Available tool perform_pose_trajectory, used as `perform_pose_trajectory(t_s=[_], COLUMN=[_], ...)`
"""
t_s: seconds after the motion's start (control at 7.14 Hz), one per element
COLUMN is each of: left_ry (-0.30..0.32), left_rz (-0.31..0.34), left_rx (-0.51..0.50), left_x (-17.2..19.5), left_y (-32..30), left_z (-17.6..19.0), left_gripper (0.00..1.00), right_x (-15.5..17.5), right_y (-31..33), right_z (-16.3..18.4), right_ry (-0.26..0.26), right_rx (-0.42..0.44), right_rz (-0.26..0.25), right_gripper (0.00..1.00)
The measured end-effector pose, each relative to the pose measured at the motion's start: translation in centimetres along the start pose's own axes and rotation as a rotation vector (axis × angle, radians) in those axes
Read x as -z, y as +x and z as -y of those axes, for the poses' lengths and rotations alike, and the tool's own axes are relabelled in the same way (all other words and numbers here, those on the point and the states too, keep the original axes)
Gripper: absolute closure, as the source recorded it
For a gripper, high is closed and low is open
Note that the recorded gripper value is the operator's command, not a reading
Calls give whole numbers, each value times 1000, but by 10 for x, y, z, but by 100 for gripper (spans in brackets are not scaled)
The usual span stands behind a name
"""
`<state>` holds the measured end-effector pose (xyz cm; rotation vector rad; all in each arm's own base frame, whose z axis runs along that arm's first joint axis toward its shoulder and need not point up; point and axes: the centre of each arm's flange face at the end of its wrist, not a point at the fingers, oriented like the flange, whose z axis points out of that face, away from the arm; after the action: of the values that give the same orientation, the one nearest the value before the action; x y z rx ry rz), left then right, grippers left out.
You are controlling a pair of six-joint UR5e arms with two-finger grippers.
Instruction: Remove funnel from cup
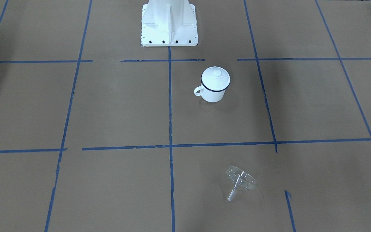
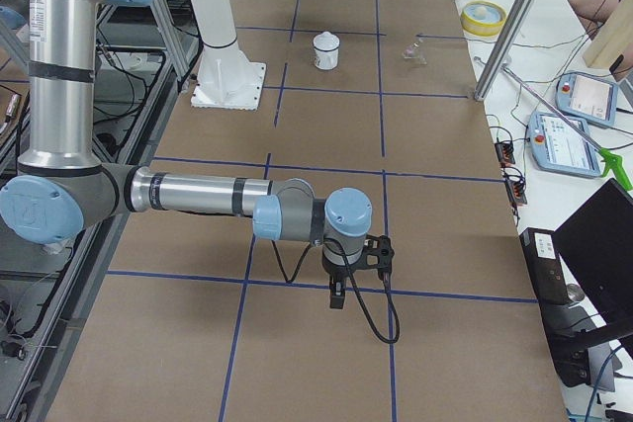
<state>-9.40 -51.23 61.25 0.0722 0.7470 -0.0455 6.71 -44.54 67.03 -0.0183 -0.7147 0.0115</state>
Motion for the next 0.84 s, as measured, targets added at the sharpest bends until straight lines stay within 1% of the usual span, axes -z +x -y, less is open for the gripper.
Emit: perform_pose_trajectory(t_s=[0.42,0.84], left_ry=[-30,-25], left_rz=[-1,-1], left_rx=[19,13], left_x=[-13,-10], left_y=[-11,-9], left_z=[-1,0], left_gripper=[0,0], right_x=[0,0], right_y=[0,0], right_z=[0,0], right_ry=[0,1], right_rx=[0,0], right_rz=[0,0], right_gripper=[0,0])
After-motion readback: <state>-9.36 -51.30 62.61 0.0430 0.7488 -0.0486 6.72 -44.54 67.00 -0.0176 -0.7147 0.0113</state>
